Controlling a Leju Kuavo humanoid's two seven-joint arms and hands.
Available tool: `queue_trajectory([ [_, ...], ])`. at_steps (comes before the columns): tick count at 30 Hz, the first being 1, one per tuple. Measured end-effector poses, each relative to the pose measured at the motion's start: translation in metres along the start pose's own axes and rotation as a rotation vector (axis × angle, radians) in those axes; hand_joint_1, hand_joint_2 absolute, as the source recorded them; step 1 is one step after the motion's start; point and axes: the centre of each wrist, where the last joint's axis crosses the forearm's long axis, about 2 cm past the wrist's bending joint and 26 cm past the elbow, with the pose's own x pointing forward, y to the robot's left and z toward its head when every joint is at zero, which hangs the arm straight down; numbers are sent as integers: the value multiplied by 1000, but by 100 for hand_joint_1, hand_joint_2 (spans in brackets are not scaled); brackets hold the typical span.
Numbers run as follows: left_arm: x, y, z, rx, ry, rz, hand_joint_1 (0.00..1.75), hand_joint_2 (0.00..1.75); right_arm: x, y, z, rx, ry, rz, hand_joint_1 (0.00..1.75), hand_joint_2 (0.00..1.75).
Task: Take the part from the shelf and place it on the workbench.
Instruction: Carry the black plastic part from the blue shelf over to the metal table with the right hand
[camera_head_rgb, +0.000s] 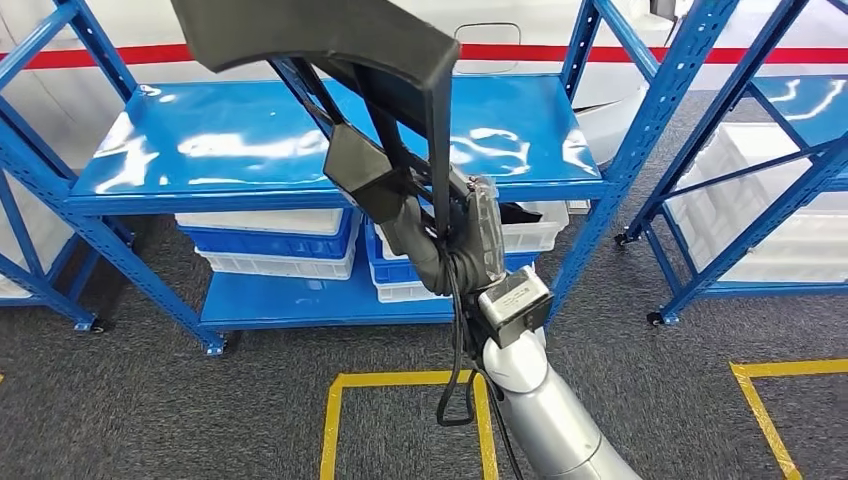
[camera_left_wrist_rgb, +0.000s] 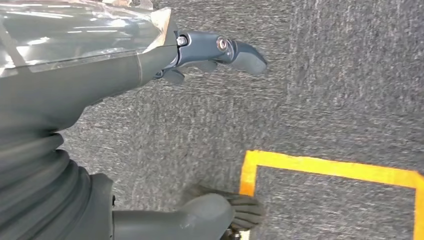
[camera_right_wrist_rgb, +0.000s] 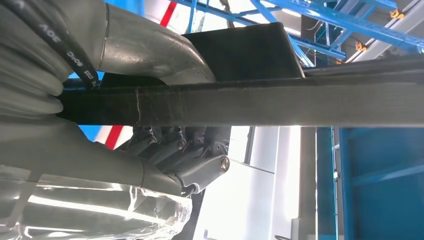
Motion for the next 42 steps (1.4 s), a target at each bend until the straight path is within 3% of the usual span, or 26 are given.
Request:
queue_trajectory([
  [24,1,1,-3,-286,-44,145,0,175,-2,-2,11,65,10,47,175,175],
  [42,-2,8,-4,-256,-54,88,0,175,-2,-1,13,94,-3,61,175,175],
])
